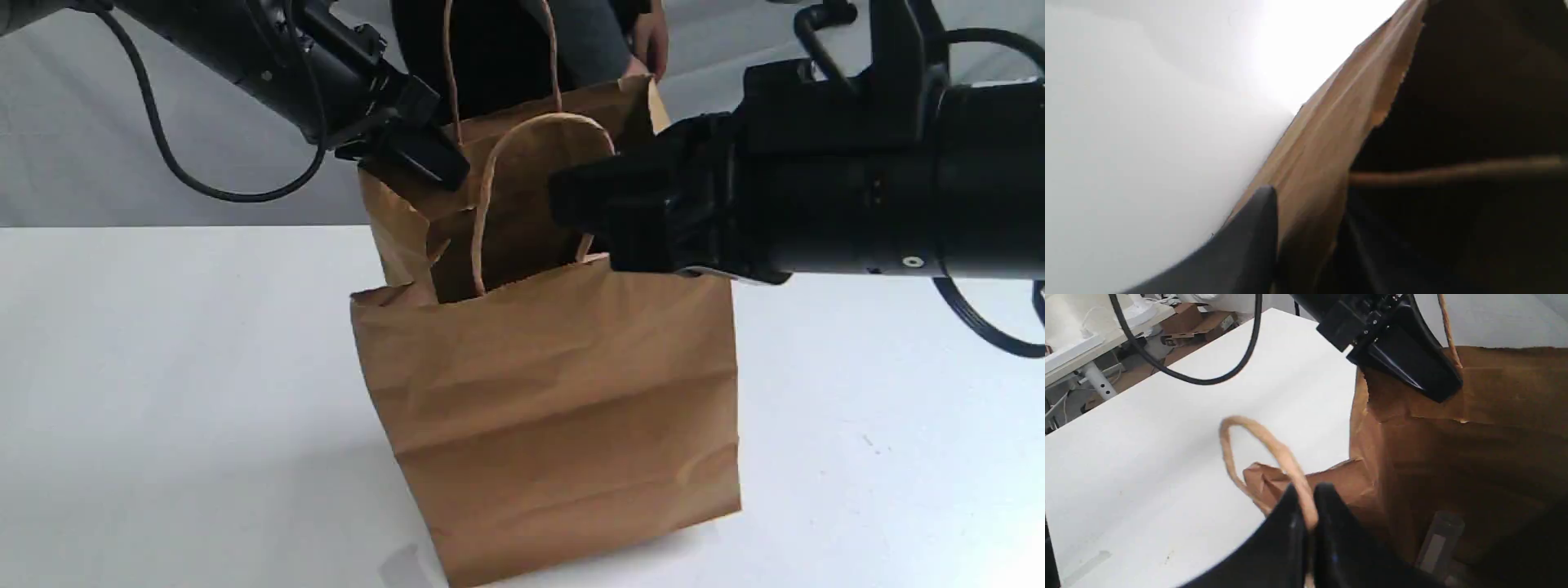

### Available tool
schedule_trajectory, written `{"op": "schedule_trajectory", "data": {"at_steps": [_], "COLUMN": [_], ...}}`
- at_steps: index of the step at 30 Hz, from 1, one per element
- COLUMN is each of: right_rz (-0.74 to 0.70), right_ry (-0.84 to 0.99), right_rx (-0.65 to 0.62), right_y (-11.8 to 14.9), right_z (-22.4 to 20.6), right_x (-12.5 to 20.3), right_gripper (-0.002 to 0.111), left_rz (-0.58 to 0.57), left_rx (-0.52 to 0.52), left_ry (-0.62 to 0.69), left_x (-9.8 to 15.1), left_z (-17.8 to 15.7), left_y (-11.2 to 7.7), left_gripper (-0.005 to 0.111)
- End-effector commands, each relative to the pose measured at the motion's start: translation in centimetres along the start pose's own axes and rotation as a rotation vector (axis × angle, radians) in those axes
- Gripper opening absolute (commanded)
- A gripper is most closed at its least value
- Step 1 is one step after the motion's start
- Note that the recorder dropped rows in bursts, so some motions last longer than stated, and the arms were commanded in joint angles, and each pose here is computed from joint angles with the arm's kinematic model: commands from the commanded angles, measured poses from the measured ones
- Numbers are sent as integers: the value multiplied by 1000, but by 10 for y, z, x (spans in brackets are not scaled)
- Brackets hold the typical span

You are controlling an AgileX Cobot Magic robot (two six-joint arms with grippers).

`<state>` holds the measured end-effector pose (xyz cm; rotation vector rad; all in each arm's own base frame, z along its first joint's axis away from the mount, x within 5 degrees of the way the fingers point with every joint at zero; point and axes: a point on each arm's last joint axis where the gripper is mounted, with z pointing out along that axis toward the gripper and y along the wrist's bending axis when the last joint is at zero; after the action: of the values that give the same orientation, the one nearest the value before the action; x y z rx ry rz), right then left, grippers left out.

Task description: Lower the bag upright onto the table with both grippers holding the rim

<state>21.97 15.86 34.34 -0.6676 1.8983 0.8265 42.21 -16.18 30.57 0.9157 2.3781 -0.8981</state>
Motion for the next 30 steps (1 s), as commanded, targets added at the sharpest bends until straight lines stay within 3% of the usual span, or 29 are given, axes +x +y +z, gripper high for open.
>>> {"op": "schedule_trajectory", "data": {"at_steps": [1, 4, 14, 30], "right_rz": [22, 22, 11, 6], "right_ry": [0, 0, 6, 9], "right_rx": [12, 12, 13, 15], "right_y": [0, 0, 0, -1], "right_z": [-1, -1, -1, -1], "right_x": [2, 2, 2, 3], "right_gripper": [0, 0, 0, 0], "left_rz": [5, -13, 3, 92], "left_rx": [14, 14, 6, -95], "left_ry": [-18, -18, -33, -50], "left_x": [-3, -3, -6, -10], "left_z": [0, 0, -8, -44], "left_y": [-5, -5, -11, -33], "left_gripper": [44, 49, 49, 49]}}
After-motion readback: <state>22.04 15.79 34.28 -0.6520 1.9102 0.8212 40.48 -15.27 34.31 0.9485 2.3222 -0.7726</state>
